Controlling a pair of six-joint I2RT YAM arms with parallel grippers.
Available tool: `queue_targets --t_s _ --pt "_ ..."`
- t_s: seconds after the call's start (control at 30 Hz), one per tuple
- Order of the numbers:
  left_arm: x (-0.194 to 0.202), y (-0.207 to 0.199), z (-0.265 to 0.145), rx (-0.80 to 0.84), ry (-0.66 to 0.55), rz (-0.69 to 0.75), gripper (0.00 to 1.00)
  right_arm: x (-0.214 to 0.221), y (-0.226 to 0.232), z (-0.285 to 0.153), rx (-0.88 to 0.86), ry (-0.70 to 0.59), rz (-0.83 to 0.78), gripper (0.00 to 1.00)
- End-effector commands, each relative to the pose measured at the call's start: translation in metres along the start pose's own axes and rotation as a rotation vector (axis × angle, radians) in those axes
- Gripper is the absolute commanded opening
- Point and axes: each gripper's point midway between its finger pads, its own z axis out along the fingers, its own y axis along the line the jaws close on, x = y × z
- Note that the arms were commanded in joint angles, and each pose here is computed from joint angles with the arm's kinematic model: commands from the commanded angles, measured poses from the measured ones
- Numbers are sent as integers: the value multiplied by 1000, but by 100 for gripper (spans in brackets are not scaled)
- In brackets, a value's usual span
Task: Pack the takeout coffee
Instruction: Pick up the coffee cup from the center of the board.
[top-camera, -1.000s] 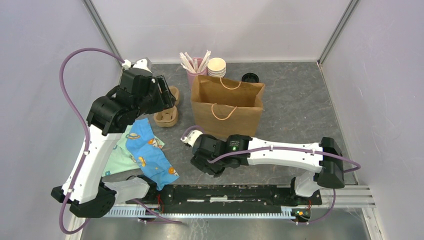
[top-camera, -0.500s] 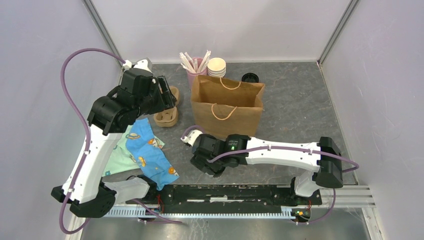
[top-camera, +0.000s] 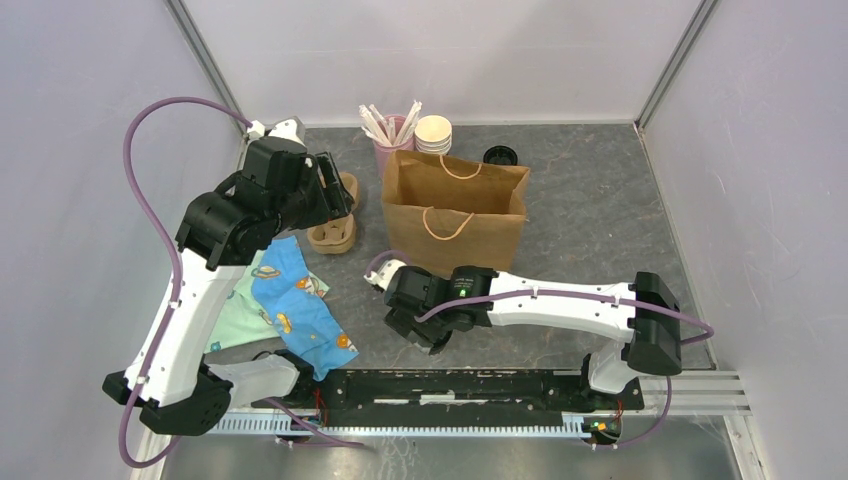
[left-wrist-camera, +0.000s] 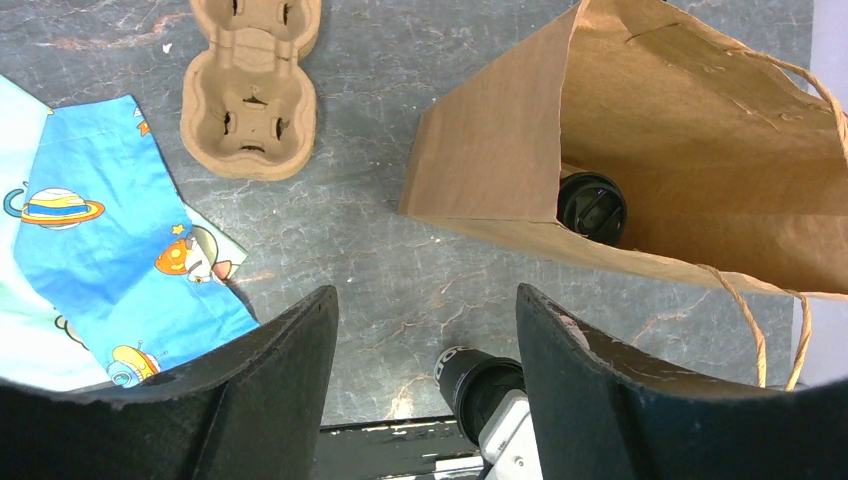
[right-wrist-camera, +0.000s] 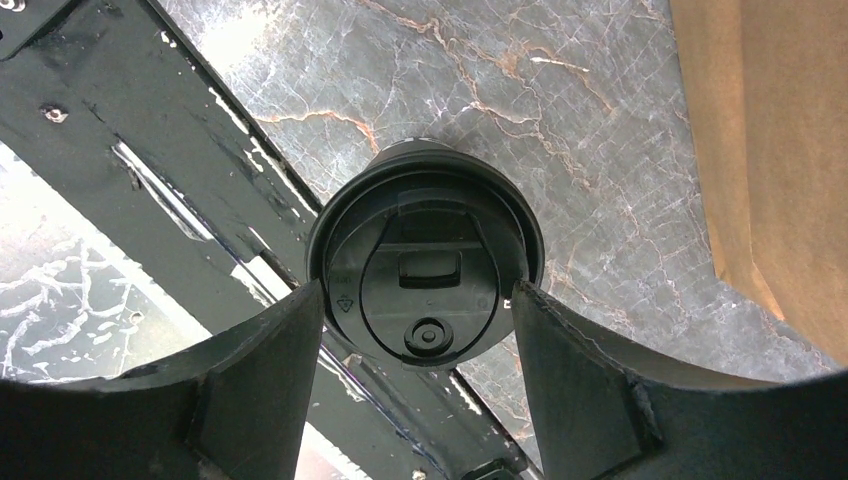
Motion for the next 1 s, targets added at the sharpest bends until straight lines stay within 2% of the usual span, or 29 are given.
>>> queue_targets --t_s 0.0,0.37,0.67,0.97 --pt "-7 -1 -2 11 -32 26 72 7 0 2 3 28 10 75" --pt "-5 -2 2 11 -19 24 72 13 -4 8 22 50 -17 78" --pt "-5 -5 5 14 -12 27 72 -10 -6 -14 26 -9 -9 79" --pt "-8 -10 8 22 -9 35 72 4 -6 0 23 25 -39 83"
